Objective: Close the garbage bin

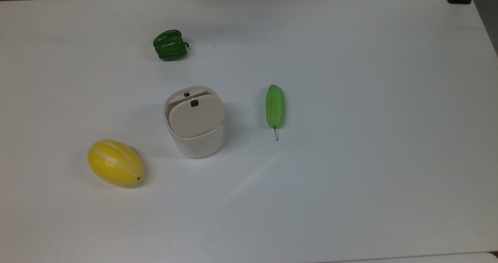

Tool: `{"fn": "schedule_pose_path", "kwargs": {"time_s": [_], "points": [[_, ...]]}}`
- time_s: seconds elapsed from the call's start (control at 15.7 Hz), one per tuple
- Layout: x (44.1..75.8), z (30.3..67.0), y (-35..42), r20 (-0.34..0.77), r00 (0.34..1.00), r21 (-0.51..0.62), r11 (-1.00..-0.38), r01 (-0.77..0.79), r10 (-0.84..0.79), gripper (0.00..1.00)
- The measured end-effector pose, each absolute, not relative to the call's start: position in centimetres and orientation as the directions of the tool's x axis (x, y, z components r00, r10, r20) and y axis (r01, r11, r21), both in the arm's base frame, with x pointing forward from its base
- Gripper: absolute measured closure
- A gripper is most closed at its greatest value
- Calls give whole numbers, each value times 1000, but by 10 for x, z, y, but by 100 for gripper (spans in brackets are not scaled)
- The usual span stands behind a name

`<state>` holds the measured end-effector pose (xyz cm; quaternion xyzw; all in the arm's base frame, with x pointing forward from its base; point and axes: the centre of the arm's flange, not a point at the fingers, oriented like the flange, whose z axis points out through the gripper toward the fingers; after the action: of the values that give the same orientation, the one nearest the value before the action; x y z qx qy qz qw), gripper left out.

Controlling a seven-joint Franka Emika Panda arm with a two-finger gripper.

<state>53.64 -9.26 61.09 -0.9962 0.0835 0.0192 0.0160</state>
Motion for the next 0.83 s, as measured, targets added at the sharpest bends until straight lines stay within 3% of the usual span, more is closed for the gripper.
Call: {"fn": "schedule_pose_path", "kwargs": {"time_s": [0.83], "points": [[528, 619, -101, -77, 980, -29, -982, -184, -182, 0]]}}
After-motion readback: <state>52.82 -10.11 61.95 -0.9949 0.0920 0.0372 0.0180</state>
